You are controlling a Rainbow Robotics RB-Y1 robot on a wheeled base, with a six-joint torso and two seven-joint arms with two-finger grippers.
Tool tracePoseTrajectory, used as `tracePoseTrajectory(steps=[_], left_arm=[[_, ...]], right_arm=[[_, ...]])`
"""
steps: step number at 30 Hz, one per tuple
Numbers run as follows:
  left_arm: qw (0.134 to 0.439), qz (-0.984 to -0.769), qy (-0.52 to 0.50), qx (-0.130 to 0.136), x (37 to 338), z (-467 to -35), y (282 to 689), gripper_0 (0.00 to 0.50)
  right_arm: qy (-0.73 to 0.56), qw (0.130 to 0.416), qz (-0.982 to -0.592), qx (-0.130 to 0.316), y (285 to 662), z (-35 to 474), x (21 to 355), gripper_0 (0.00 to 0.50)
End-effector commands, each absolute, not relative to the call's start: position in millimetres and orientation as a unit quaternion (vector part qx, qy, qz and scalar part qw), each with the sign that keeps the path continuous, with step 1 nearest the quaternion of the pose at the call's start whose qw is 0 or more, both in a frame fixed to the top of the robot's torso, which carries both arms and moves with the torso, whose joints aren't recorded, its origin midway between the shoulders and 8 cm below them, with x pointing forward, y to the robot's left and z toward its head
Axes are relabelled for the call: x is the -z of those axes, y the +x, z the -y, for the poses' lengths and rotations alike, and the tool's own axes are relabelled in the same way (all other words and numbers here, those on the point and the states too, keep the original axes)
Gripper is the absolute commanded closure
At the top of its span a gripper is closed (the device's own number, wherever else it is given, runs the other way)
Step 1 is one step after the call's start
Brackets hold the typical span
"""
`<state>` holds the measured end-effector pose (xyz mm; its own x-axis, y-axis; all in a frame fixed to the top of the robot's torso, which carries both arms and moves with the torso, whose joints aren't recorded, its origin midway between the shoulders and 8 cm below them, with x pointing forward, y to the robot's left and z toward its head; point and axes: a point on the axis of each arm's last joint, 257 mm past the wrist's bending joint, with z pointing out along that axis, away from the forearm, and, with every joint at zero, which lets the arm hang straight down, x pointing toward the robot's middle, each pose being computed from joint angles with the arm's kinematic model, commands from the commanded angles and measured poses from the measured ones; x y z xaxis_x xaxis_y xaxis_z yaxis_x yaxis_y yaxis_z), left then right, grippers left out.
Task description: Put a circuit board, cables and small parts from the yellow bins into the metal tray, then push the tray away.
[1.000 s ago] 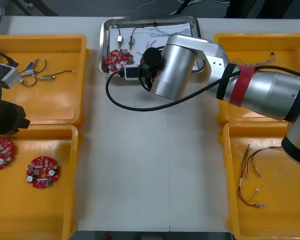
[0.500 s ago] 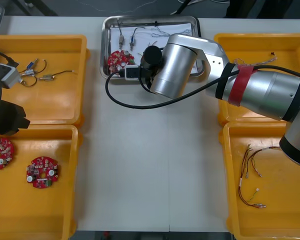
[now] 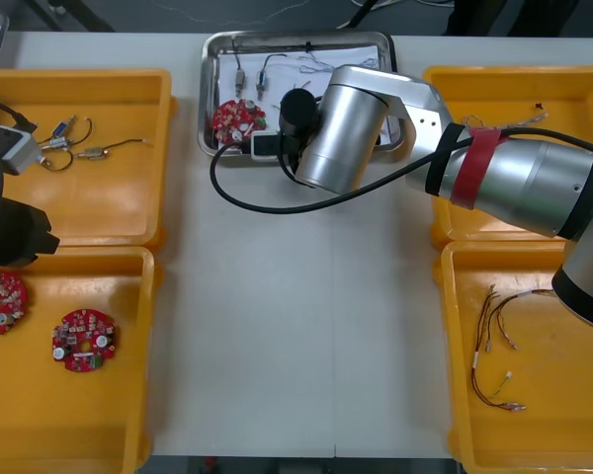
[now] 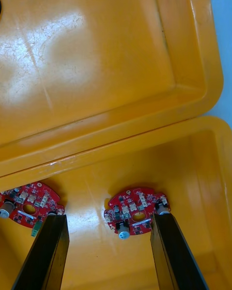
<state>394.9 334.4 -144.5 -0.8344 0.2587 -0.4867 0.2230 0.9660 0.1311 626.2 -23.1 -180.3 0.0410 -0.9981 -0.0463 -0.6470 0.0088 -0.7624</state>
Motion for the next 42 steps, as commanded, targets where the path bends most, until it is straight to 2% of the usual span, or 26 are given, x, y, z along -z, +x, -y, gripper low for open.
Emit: tracePoseTrajectory(steps=[1, 9, 16, 23, 25, 32, 37, 42], left_arm=[[0.266, -0.957, 0.104, -0.051, 134, -350, 389, 0.0], [0.266, -0.957, 0.104, -0.051, 134, -350, 389, 0.0], [0.266, -0.957, 0.104, -0.051, 134, -350, 389, 0.0], [0.266, -0.957, 0.104, -0.051, 134, -350, 389, 0.0], [0.266, -0.957, 0.104, -0.051, 134, -350, 389, 0.0], [0.266, -0.957, 0.104, -0.051, 134, -350, 389, 0.0], [0.266, -0.957, 0.104, -0.051, 134, -350, 389, 0.0], [0.266, -0.957, 0.104, -0.051, 134, -350, 389, 0.0]], right_arm=[[-0.654, 0.349, -0.614, 0.27, 617, -17, 130, 0.0], [-0.658, 0.334, -0.617, 0.275, 594, -17, 117, 0.0], [-0.647, 0.311, -0.643, 0.265, 567, -1, 108, 0.0], [-0.629, 0.284, -0.692, 0.211, 535, 16, 92, 0.0], [-0.611, 0.278, -0.717, 0.19, 525, 22, 89, 0.0], [-0.557, 0.276, -0.768, 0.153, 498, 45, 76, 0.0], [-0.5, 0.283, -0.807, 0.135, 482, 80, 74, 0.0], [-0.448, 0.273, -0.845, 0.102, 465, 118, 75, 0.0]])
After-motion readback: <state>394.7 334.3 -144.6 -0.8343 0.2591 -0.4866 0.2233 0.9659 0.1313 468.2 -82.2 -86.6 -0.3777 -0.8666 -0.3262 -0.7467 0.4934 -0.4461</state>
